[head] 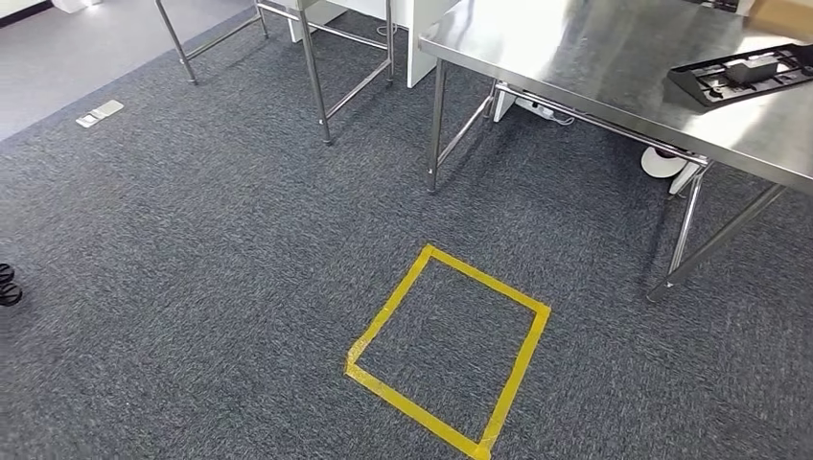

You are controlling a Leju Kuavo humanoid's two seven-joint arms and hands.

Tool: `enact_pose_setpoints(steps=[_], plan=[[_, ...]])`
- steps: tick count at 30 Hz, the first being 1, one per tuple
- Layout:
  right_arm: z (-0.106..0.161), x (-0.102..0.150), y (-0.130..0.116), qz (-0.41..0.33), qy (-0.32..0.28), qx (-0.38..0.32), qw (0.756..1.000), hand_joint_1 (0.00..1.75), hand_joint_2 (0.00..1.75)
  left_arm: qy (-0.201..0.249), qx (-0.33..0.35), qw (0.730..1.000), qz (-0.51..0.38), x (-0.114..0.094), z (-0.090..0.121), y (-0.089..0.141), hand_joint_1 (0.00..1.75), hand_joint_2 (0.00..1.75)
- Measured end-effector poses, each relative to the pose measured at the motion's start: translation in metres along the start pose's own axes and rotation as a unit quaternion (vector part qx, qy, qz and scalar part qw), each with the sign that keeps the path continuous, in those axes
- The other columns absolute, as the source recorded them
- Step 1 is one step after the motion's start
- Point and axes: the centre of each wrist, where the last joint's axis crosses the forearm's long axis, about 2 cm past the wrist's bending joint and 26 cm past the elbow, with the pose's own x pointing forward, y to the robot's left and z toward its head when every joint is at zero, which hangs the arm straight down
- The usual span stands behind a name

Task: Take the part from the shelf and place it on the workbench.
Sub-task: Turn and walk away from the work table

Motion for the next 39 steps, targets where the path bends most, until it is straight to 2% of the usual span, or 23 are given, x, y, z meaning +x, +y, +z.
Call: enact_pose_setpoints(steps=[14,22,39], plan=[[-0.001,0.000,-0.001,0.006,0.003,0.002,1.000,0.00,0.00,-0.001,-0.006,1.000,-0.003,0.000,0.001,-0.002,0.00,0.00],[0.002,0.005,0.003,0.090,-0.013,-0.008,0.996,0.00,0.00,0.001,-0.023,1.000,-0.010,0.003,0.005,-0.013,0.00,0.00],[0.004,0.004,0.006,0.121,-0.023,-0.014,0.992,0.00,0.00,0.010,-0.026,1.000,0.005,0.001,0.007,-0.018,0.00,0.00]])
